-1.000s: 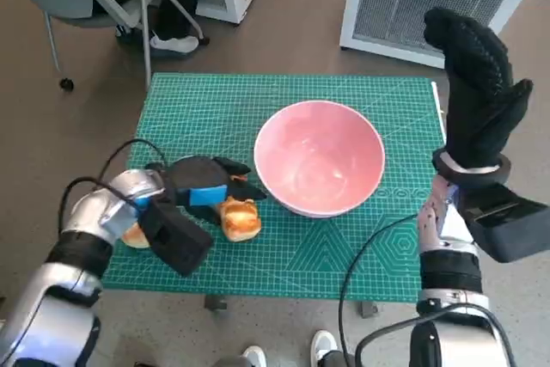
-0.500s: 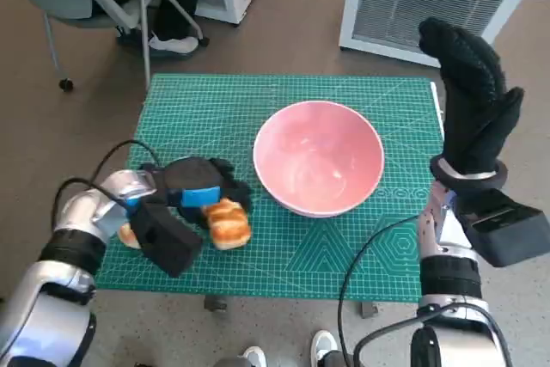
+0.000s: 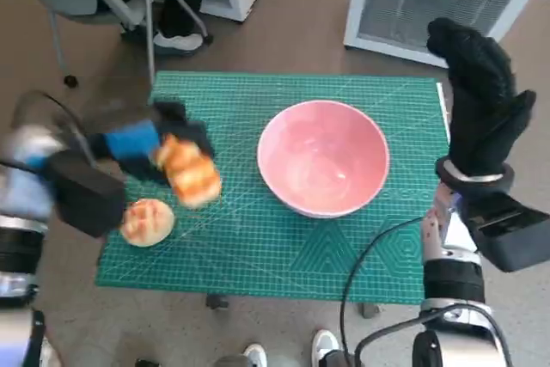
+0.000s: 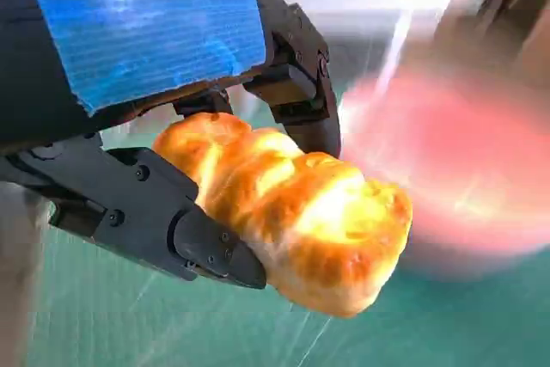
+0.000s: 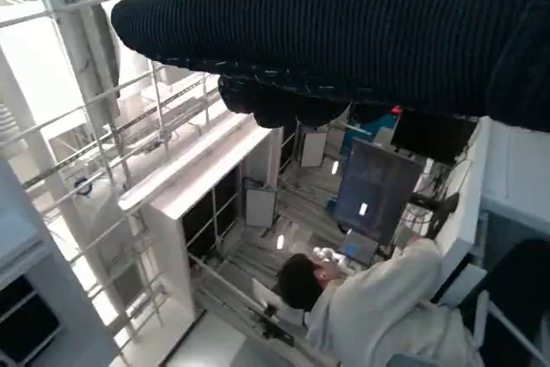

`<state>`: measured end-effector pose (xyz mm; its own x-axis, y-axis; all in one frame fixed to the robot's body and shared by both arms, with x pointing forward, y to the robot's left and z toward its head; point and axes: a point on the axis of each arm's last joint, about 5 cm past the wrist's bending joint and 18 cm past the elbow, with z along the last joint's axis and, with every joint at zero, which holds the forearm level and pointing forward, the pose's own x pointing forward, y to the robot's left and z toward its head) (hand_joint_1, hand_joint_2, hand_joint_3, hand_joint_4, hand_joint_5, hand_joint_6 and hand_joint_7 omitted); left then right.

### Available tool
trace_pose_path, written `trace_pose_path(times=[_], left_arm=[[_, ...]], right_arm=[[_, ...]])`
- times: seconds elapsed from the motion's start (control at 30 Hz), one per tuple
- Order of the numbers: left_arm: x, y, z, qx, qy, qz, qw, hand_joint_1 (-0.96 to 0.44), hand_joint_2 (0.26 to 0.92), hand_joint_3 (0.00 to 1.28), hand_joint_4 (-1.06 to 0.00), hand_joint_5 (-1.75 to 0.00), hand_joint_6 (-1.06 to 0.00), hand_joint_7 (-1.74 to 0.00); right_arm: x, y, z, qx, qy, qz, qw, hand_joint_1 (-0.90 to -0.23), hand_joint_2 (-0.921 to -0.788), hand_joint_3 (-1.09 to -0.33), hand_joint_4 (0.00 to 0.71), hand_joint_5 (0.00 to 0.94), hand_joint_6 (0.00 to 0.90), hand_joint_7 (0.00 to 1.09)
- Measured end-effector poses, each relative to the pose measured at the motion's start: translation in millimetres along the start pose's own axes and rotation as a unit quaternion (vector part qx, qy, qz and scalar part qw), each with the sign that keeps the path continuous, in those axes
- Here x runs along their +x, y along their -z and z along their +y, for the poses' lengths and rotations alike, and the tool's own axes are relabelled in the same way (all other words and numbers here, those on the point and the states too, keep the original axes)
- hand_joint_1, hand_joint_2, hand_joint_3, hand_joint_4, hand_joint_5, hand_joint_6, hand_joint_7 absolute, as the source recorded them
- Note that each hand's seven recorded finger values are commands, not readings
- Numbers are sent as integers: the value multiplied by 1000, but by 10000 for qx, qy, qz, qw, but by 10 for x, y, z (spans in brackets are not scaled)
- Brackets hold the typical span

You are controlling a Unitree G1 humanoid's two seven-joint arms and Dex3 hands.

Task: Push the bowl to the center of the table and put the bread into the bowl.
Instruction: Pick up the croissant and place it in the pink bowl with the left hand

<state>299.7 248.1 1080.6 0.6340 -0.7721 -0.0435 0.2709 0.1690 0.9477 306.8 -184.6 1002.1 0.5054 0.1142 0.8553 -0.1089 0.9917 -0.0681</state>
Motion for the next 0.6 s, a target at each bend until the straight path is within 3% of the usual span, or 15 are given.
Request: trace_pose_path(times=[0.27,0.6], left_arm=[[401,-282,126,311,-647,-1167,9906,0,921,108,-521,-1248,-704,-1170],[1051,-583,180,941,-92,-1522,9838,0,921,105,-528,-1214,-706,-1194]], right_arm=[[2,0,9,75,26,-25,10000,-570,-921,-902,-1,502,-1,730],[12,1,33,95,-30,-45,9999,-578,-921,-906,-1,504,-1,738]])
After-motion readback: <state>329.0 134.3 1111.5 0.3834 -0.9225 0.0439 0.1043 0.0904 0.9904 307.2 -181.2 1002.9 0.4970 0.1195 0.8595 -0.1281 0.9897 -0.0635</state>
